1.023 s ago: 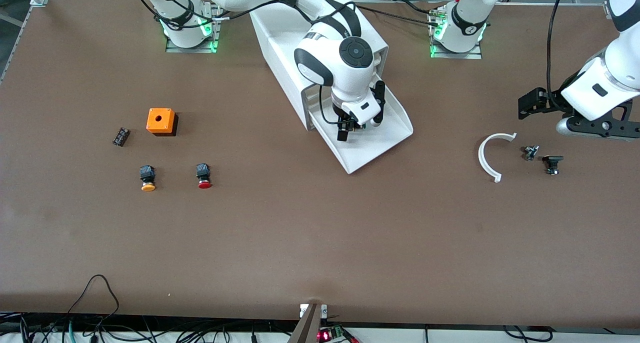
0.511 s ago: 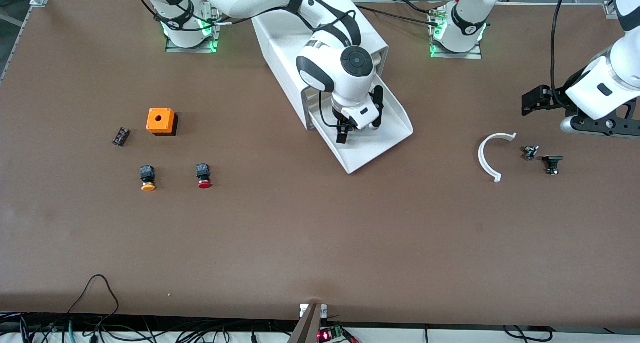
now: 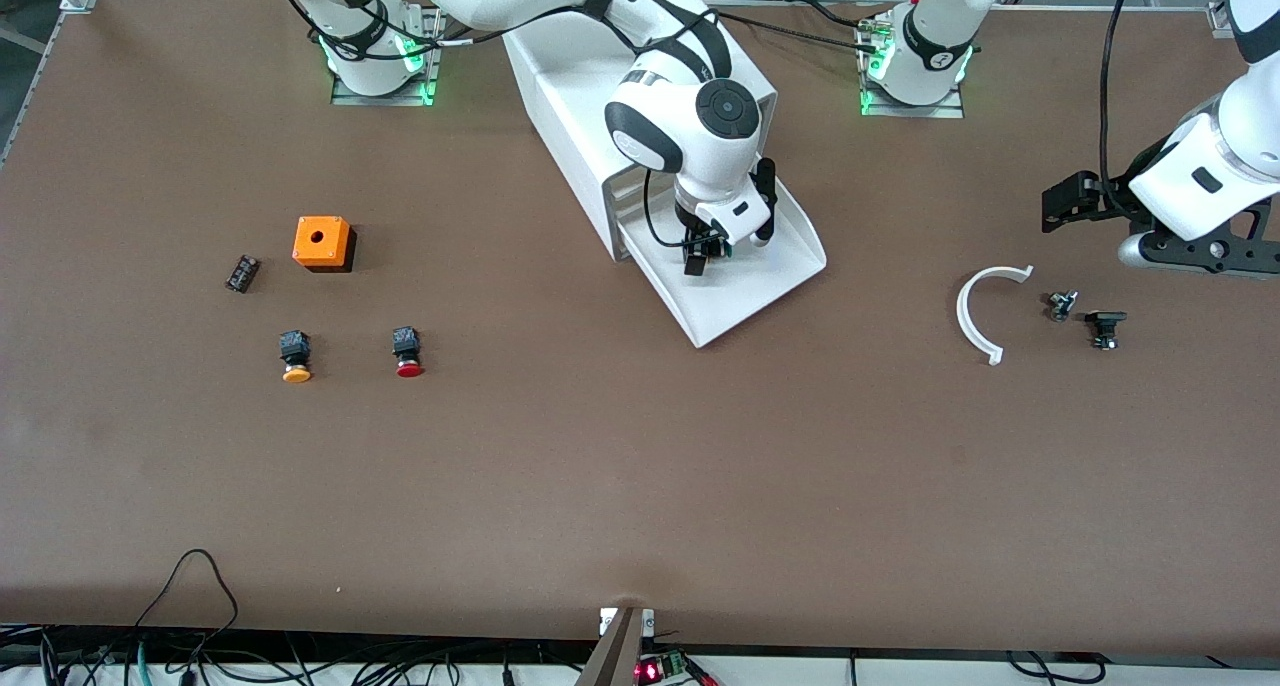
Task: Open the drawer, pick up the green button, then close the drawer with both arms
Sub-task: 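Grasp the green push button in the drawer with the right gripper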
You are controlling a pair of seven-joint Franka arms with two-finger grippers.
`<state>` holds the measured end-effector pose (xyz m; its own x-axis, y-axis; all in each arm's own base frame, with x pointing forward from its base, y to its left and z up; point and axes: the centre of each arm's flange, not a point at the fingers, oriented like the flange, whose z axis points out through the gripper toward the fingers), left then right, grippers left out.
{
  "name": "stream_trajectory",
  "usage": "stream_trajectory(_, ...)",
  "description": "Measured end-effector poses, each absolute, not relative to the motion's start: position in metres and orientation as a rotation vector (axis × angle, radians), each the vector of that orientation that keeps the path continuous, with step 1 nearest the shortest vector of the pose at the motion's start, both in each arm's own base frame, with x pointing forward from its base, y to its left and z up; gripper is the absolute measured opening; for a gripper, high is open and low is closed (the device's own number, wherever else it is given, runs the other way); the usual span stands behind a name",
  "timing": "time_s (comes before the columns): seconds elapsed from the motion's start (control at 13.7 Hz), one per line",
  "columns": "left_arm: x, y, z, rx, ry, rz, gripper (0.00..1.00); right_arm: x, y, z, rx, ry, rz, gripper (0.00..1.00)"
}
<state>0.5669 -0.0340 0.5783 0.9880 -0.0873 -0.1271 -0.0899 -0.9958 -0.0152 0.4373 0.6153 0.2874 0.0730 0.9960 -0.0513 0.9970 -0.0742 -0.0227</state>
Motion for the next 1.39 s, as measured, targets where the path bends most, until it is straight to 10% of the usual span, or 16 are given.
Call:
stream_trajectory(0.51,0.569,-0.035,0.576,-3.111,0.14,0.201,1.0,0.437,0.613,0.256,2.253,2.12,-0.132,1.0)
stream_trajectory(0.88,0.569,-0.035,0.575,-3.111,0.141,0.205,1.0,0.434,0.617,0.258,2.21,2.127,-0.104,0.44)
stream_trajectory(1.39,0.57,-0.036,0.573,-3.111,0.143,0.209,1.0,0.426,0.626,0.27,2.122,2.132,-0.053,0.41)
